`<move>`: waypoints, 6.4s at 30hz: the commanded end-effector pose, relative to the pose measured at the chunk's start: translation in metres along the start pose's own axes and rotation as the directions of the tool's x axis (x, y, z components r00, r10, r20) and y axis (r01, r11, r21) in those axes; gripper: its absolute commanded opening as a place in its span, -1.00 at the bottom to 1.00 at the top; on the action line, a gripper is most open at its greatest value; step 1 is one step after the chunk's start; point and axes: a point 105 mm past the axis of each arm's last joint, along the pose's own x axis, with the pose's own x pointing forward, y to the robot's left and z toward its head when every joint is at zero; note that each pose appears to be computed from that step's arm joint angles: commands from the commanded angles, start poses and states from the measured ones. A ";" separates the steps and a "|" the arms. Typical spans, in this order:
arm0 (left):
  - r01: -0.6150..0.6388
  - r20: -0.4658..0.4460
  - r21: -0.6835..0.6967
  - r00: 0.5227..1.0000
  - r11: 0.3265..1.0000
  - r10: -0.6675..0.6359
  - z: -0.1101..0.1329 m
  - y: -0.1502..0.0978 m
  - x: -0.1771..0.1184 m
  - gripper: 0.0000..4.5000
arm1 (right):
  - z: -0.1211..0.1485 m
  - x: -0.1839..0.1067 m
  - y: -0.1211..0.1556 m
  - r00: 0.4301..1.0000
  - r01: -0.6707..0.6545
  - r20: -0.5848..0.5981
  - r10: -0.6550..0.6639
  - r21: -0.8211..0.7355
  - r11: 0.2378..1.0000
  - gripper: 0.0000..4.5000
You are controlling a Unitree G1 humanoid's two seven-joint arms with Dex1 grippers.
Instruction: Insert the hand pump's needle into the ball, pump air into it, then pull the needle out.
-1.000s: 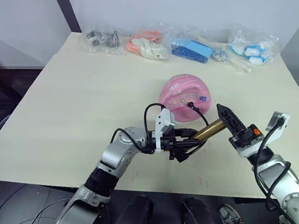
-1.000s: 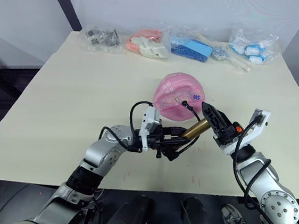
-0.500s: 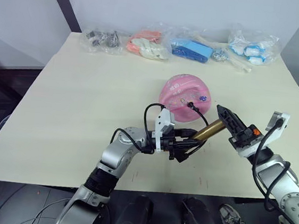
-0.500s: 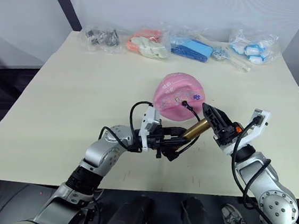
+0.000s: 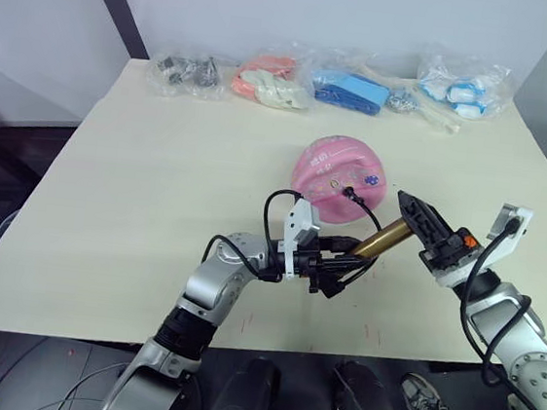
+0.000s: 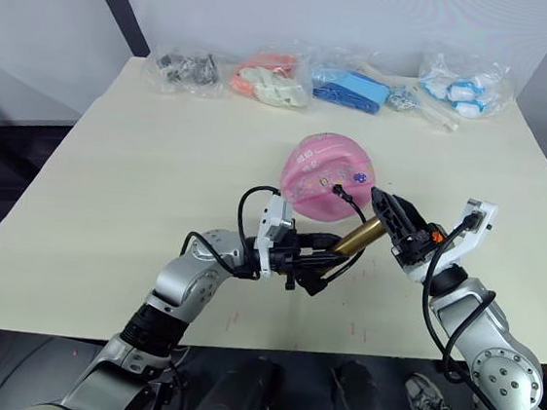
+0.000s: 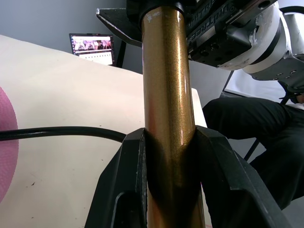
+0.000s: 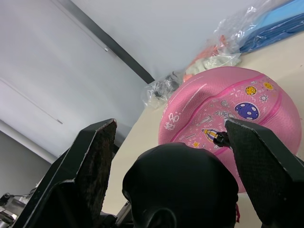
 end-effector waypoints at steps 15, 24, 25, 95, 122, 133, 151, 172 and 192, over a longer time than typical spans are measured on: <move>0.008 0.034 0.026 0.999 1.000 -0.009 0.010 0.000 0.003 -0.56 | 0.004 0.001 0.009 0.999 -0.037 0.010 0.037 -0.041 0.998 0.08; -0.013 0.016 0.017 1.000 1.000 0.012 0.007 0.004 0.001 -0.56 | 0.005 0.001 0.012 0.999 -0.052 0.012 0.053 -0.049 0.997 -0.22; -0.015 0.012 0.014 1.000 1.000 0.015 0.006 0.004 0.001 -0.56 | 0.005 0.001 0.012 0.998 -0.055 0.013 0.056 -0.055 0.997 -0.22; 0.083 -0.322 0.135 0.946 0.987 -0.036 -0.065 0.016 0.012 -0.49 | -0.017 -0.011 0.041 0.823 -0.563 -0.474 0.314 -0.600 0.568 -0.22; 0.047 -0.449 0.116 0.894 0.992 0.010 -0.115 0.020 0.006 -0.49 | 0.042 -0.003 0.061 0.866 -0.499 -0.358 0.349 -0.659 0.562 -0.22; 0.080 -0.449 0.103 0.893 0.991 -0.025 -0.115 0.013 0.015 -0.49 | 0.081 -0.016 0.071 0.870 -0.493 -0.348 0.350 -0.660 0.567 -0.22; 0.114 -0.447 0.106 0.893 0.988 -0.055 -0.118 0.006 0.037 -0.49 | 0.116 -0.018 0.088 0.857 -0.513 -0.351 0.378 -0.654 0.556 -0.22; 0.099 -0.455 0.099 0.889 0.990 -0.044 -0.124 0.008 0.036 -0.49 | 0.018 -0.033 0.000 0.860 -0.450 -0.485 0.160 -0.574 0.684 -0.22; 0.075 -0.401 0.117 0.916 0.990 -0.022 -0.123 0.010 0.035 -0.49 | -0.005 -0.034 -0.003 0.856 -0.487 -0.488 0.171 -0.651 0.582 -0.22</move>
